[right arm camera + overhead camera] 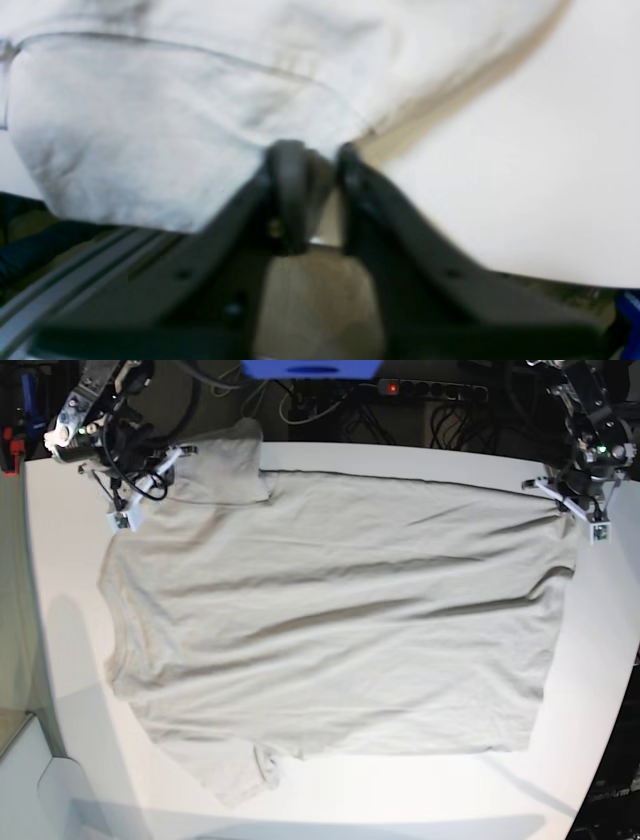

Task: Layout the t-shirt on the table in an organized manner, then fold the t-shirt properly
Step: 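Grasp the shoulder-edge corners of the beige shirt with both grippers, then lift the grasped edge with both grippers and fold it over the shirt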

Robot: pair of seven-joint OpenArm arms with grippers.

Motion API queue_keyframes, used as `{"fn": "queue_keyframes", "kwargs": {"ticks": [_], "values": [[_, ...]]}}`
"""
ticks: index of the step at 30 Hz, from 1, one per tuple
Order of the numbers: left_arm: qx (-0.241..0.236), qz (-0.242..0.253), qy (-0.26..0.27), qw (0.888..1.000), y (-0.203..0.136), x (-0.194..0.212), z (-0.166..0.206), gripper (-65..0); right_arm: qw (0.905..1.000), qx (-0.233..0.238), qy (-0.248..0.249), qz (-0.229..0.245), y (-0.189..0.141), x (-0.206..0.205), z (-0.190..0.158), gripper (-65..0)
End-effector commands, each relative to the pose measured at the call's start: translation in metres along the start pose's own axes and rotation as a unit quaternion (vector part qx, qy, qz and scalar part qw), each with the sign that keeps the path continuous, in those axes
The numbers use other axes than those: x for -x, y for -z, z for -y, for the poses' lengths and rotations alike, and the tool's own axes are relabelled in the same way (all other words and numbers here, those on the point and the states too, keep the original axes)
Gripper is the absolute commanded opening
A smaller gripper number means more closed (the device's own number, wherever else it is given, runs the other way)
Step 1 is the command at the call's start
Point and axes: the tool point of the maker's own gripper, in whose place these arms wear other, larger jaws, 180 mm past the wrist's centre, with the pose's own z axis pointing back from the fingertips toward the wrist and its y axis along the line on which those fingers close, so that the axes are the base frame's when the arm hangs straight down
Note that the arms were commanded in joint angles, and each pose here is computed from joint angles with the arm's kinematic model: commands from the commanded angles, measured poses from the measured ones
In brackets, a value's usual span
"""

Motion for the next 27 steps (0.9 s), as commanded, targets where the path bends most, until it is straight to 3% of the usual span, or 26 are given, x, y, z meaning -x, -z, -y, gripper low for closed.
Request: {"fn": "queue_keyframes", "kwargs": {"ticks": [1,5,11,15,21,27], "values": [[-0.013,-0.024,0.005,1.000,-0.002,0.010,-0.007,-63.7,0.9990,0.000,-0.005,-0.045,0.001,0.022,-0.002,-64.0],[-0.011,-0.023,0.002,1.000,-0.002,0.009,-0.007,-63.7,0.9993,0.002,-0.007,-0.037,0.000,0.017,-0.001,-65.0],[-0.007,-0.016,-0.006,1.000,-0.002,0.006,-0.001,-63.7,0.9992,0.011,-0.021,0.031,-0.021,-0.023,-0.001,-65.0],[-0.015,0.014,0.006,1.000,-0.012,-0.014,-0.002,-63.7,0.9973,0.016,-0.030,0.065,-0.033,-0.042,-0.003,-65.0],[-0.029,0.054,0.024,0.998,-0.031,-0.040,-0.004,-63.7,0.9971,0.015,-0.044,0.061,-0.040,-0.051,0.005,-65.0],[-0.054,0.073,0.023,0.996,-0.047,-0.048,-0.021,-63.7,0.9945,-0.011,-0.057,0.087,-0.048,-0.064,0.006,-65.0]]}}
